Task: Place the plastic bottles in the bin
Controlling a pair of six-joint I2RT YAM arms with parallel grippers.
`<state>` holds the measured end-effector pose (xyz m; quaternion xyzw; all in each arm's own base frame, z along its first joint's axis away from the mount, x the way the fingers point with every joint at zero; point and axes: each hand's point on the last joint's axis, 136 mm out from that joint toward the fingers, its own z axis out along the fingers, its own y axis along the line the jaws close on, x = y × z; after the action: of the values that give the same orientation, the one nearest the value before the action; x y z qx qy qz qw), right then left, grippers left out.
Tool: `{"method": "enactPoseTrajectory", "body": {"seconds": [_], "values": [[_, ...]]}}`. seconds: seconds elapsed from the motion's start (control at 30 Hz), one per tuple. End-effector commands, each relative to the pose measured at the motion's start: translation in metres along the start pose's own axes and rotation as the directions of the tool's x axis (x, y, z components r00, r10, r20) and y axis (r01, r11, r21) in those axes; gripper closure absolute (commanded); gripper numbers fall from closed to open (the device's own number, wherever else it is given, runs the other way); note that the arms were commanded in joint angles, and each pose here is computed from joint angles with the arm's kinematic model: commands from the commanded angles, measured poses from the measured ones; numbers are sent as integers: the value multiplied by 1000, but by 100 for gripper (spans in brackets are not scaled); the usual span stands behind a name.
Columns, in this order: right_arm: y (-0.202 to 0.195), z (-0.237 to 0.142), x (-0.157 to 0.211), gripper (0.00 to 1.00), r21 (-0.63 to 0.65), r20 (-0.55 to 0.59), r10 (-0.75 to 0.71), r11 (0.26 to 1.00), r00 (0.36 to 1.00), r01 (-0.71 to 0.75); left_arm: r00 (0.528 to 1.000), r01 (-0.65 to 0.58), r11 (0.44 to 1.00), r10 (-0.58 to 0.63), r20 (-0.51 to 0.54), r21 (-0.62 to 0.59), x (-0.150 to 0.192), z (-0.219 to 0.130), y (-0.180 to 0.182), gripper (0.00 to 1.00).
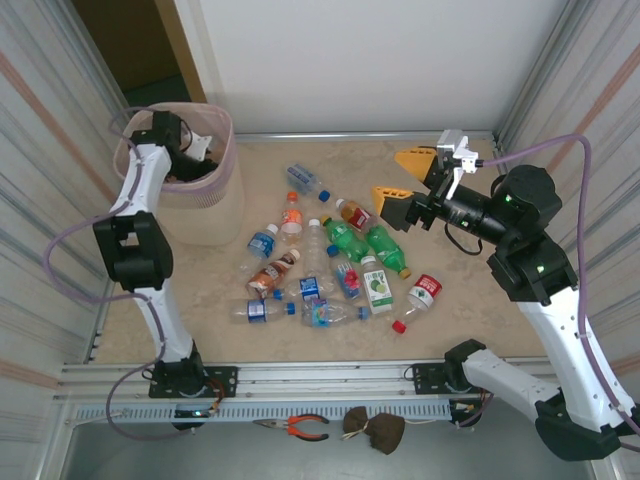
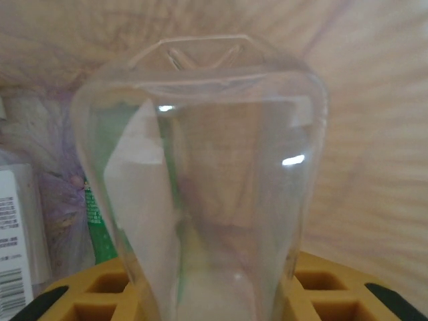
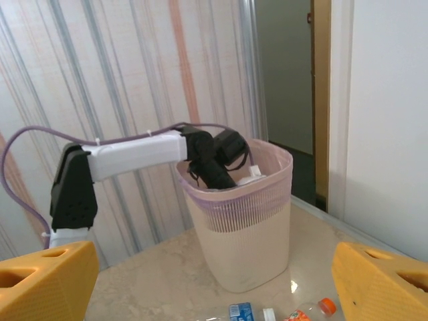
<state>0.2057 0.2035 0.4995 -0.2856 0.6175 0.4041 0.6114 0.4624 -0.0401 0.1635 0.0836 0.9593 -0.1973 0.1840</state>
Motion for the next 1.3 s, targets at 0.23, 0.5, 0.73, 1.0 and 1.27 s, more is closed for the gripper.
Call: {"method": "enactPoseTrajectory", "body": {"seconds": [0.23, 0.5, 0.73, 1.0, 1.27], "values": [[-1, -5, 0, 11, 18, 5, -12, 1000, 1000, 12, 983, 51, 999, -47, -179, 17, 34, 49, 23, 69], [-5, -6, 0, 11, 44, -2, -8, 999, 1000, 8, 977, 40, 991, -66, -204, -128, 40, 59, 53, 57], [-19, -4, 6, 11, 107, -36, 21, 994, 999, -17, 992, 42, 993, -55, -118, -110, 17, 39, 42, 40], [-42, -5, 28, 11, 210, -102, 120, 973, 988, -96, 999, 25, 996, -27, -24, -89, 2, 4, 21, 32], [-72, -16, 59, 11, 363, -151, 269, 910, 951, -200, 996, -8, 994, 18, 91, -106, -15, -44, 1, 30]]}}
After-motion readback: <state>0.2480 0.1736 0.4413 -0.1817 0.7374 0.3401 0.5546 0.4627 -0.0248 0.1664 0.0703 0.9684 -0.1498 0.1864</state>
